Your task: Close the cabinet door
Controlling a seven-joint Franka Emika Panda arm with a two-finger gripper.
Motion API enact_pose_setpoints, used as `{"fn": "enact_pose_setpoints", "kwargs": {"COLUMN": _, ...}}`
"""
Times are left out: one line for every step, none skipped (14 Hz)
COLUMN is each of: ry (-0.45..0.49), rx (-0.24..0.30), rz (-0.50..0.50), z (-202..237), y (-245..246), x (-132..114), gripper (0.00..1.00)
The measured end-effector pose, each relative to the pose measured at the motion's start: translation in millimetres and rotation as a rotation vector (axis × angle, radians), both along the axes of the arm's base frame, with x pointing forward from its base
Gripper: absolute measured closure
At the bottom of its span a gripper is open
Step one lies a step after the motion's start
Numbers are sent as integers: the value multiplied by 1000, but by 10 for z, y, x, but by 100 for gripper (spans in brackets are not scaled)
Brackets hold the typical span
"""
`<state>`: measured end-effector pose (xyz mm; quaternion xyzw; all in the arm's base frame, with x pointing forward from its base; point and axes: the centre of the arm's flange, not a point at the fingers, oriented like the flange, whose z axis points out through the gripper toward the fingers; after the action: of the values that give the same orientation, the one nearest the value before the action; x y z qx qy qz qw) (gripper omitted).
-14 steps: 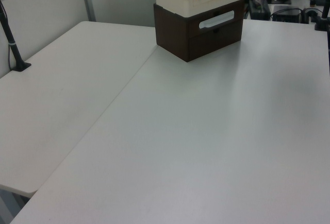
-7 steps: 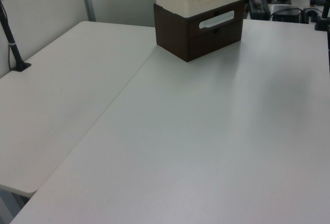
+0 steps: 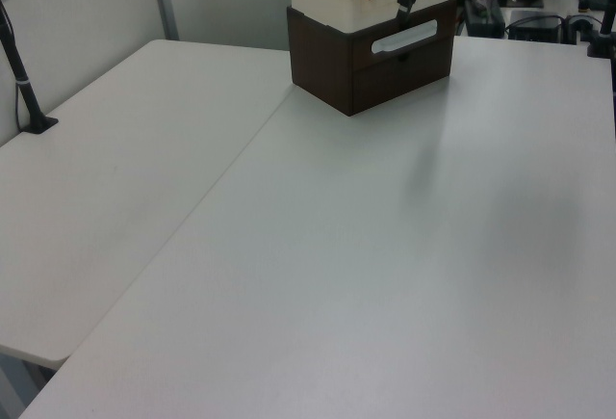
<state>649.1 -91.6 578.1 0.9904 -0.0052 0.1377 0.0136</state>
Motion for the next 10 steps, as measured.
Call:
{"fn": "enact_pose_setpoints", "kwargs": {"ry": 47, "rx": -12, "rz": 4, "z": 53, "y": 245, "x": -70, "gripper": 98}}
{"fn": "enact_pose_setpoints", "kwargs": {"ry": 95, "rx": -28, "rz": 14, "z": 128, "y": 543, "x": -169, "gripper": 98}}
{"fn": "enact_pose_setpoints", "kwargs": {"ry": 125, "rx": -37, "rz": 25, "z": 177, "y": 720, "x": -242, "gripper": 98}}
{"fn": "enact_pose_setpoints", "kwargs": {"ry": 165, "rx": -44, "rz": 43, "z": 241, "y": 950, "x": -353, "gripper": 98}}
{"fn": "enact_pose_setpoints", "kwargs": {"ry": 193, "rx": -47, "rz": 58, "z": 285, "y": 1115, "x": -445, "gripper": 96}}
{"fn": "enact_pose_setpoints", "kwargs": {"ry": 205, "rx": -48, "rz": 69, "z": 296, "y": 1193, "x": -495, "gripper": 95}}
{"fn": "enact_pose_setpoints", "kwargs": {"ry": 215, "rx": -48, "rz": 80, "z": 289, "y": 1258, "x": -537, "gripper": 88}}
{"fn": "enact_pose_setpoints", "kwargs": {"ry": 226, "rx": -48, "rz": 92, "z": 262, "y": 1318, "x": -585, "gripper": 85}}
{"fn": "enact_pose_setpoints", "kwargs": {"ry": 238, "rx": -48, "rz": 99, "z": 220, "y": 1352, "x": -630, "gripper": 83}}
{"fn": "enact_pose_setpoints", "kwargs": {"ry": 243, "rx": -49, "rz": 100, "z": 200, "y": 1355, "x": -652, "gripper": 75}}
